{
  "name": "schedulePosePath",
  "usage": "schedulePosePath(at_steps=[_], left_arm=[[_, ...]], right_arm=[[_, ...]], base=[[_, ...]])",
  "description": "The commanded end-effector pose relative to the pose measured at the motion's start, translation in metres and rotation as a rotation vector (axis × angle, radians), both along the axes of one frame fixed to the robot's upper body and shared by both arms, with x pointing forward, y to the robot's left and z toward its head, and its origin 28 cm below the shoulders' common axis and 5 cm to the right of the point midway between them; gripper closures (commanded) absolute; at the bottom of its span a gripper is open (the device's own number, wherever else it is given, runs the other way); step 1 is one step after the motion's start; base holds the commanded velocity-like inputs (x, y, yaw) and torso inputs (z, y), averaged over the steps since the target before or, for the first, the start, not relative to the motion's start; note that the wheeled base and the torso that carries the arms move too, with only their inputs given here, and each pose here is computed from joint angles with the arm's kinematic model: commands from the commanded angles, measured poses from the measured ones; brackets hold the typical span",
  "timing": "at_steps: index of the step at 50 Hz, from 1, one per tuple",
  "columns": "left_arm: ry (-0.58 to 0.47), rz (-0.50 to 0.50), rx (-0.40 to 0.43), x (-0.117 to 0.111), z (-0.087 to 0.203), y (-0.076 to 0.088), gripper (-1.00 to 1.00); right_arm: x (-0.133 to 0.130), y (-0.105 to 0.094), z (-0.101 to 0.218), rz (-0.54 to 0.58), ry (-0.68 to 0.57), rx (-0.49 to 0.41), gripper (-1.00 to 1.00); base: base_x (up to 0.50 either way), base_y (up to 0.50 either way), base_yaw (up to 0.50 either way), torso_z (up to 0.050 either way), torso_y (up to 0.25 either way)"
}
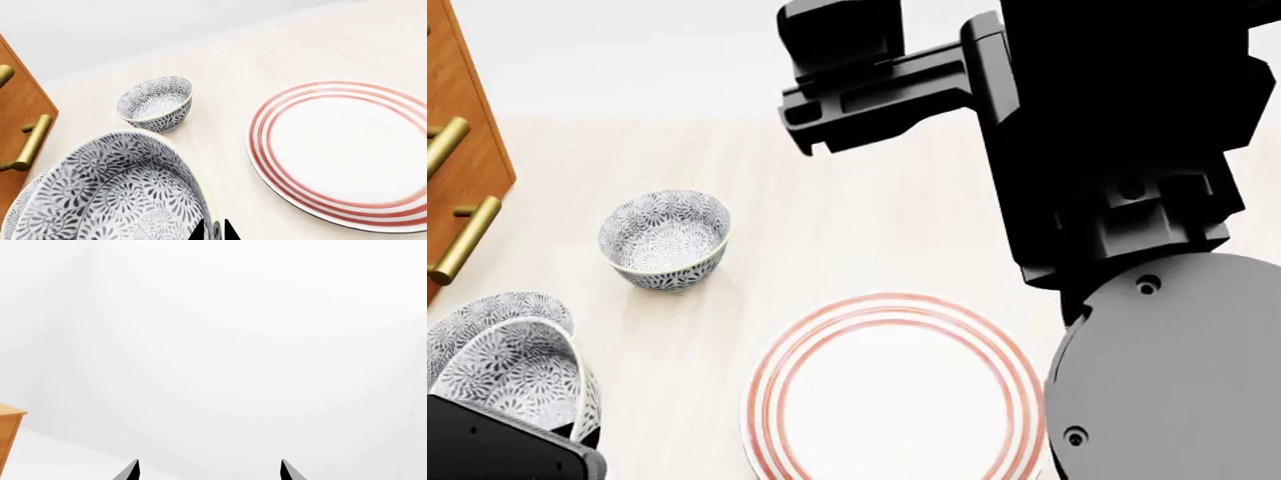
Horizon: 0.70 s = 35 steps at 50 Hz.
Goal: Put the bowl at the front on the plate.
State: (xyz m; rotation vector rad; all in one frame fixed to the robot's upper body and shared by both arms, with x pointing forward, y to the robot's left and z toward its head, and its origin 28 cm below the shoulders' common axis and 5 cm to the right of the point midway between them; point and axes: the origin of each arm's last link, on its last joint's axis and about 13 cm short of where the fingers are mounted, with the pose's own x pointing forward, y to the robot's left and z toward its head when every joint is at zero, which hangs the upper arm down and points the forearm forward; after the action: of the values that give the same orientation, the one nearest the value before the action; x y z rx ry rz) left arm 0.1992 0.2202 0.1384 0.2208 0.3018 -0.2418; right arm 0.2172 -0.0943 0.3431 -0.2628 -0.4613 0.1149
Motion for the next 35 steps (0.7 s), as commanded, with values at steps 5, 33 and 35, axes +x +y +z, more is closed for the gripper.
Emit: schedulePosePath(at_steps=[5, 33, 35], left_arm=[[-0.076, -0.033, 0.038, 0.004, 0.014, 0.000, 1.00], [-0.165, -0.140, 0.093, 0.011, 0.031, -0.010, 1.00], [-0.173, -0.154, 0.100, 0.014, 0.033, -0.012, 1.00]], right_arm=[[-0.003, -0.002, 0.001, -0.006, -0.012, 0.008, -1.00], [-0.009, -0.008, 0.006, -0.026, -0.028, 0.015, -1.00], [-0.009, -0.008, 0.005, -0.026, -0.028, 0.016, -1.00]], base=[[0.00, 0.00, 0.00, 0.000, 0.000], [0.00, 0.00, 0.00, 0.000, 0.000], [0.00, 0.00, 0.00, 0.000, 0.000]])
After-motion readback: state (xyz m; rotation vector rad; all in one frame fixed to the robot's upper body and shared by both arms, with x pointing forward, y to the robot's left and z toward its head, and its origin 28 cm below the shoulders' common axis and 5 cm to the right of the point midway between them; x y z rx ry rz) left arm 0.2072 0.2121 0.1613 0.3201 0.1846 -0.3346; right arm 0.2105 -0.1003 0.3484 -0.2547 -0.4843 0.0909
